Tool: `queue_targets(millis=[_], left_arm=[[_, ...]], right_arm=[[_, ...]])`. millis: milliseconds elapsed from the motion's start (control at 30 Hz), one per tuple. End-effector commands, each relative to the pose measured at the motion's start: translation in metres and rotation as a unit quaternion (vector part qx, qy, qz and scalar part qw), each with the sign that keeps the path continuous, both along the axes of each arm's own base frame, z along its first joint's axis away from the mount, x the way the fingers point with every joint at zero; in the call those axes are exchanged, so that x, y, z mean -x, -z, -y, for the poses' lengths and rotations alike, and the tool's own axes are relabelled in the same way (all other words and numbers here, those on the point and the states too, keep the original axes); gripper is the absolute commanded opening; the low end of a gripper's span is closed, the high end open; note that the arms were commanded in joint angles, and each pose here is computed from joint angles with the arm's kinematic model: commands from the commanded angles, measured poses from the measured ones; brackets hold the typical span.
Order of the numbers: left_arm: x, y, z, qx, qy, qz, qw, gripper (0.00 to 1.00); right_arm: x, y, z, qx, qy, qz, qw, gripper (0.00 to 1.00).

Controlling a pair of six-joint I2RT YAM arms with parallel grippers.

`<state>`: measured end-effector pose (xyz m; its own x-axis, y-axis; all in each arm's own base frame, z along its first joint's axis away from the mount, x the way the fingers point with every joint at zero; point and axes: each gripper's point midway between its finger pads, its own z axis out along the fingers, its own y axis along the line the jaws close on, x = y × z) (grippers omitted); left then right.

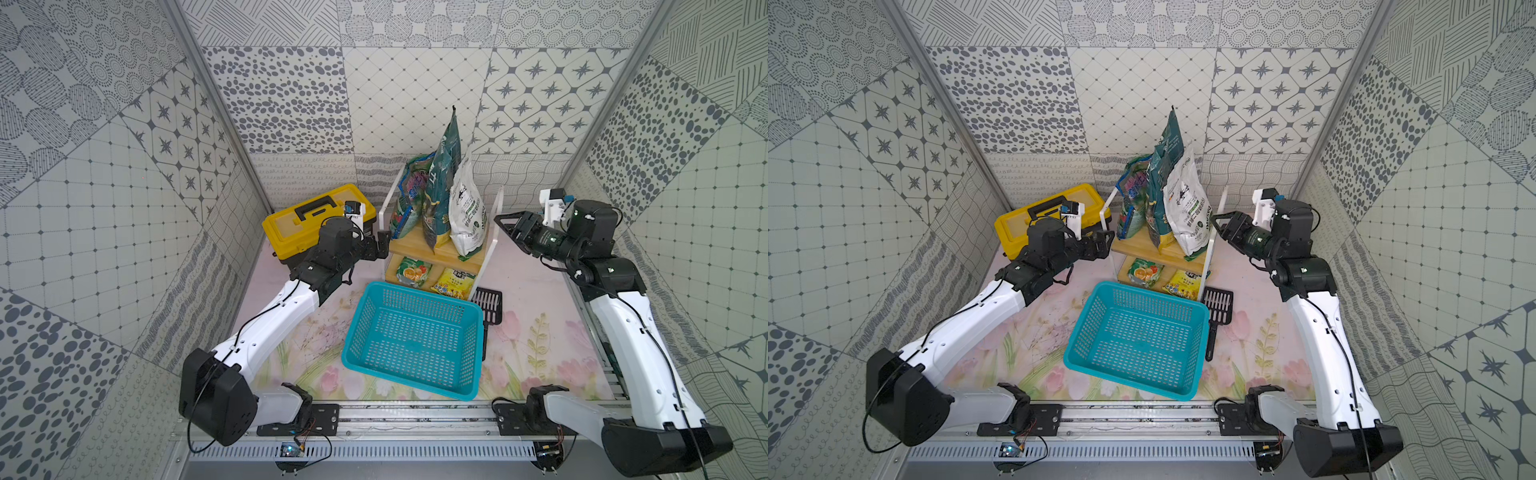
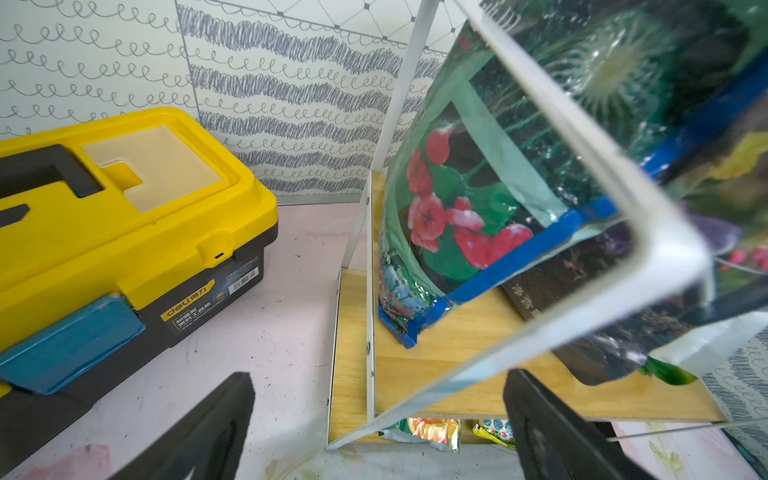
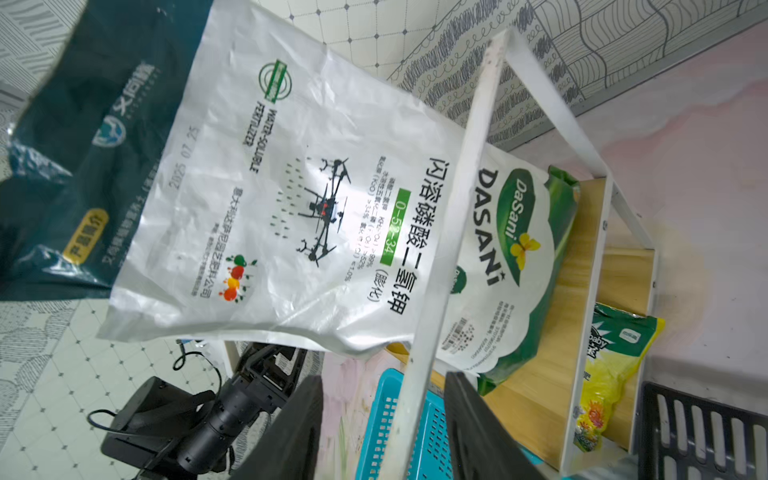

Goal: Take down the fertilizer bag from the shelf
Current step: Move the shelf to the center of the board.

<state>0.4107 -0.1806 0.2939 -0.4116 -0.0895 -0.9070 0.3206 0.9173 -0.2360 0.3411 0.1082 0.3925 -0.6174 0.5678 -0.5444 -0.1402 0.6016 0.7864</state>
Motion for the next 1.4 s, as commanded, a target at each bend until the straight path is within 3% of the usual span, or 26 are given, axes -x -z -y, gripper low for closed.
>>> queue_targets(millis=[0,100,300,533,667,1167,1367], left_arm=[[-0.017,-0.010,0.021,-0.006,0.039,0.036,0.999,0.99],[-0.025,-0.006,0.029,-0.010,0.043,0.037,0.998,0.99],[-0.038,-0.003,0.043,-0.023,0.050,0.043,0.998,0.98],[-0.049,0.005,0.056,-0.026,0.056,0.034,0.998,0.89],[-0.053,0.007,0.065,-0.024,0.065,0.033,0.997,0.76],[-0.077,0.013,0.080,-0.026,0.058,0.025,0.998,0.68],[-0.088,0.015,0.077,-0.033,0.038,0.029,0.998,0.70]], right_arm=[[-0.008,-0.030,-0.005,-0.067,-0.028,0.040,0.997,0.47],[-0.019,-0.028,-0.006,-0.096,-0.036,0.037,0.994,0.39],[-0.036,-0.018,-0.004,-0.118,-0.031,0.028,0.992,0.34],[-0.044,0.004,0.012,-0.117,0.002,0.007,0.993,0.34],[-0.036,-0.001,0.031,-0.109,0.024,0.022,0.994,0.39],[-0.045,0.022,0.042,-0.124,0.023,0.003,0.992,0.39],[-0.062,0.019,0.033,-0.144,0.005,0.007,0.990,0.17]])
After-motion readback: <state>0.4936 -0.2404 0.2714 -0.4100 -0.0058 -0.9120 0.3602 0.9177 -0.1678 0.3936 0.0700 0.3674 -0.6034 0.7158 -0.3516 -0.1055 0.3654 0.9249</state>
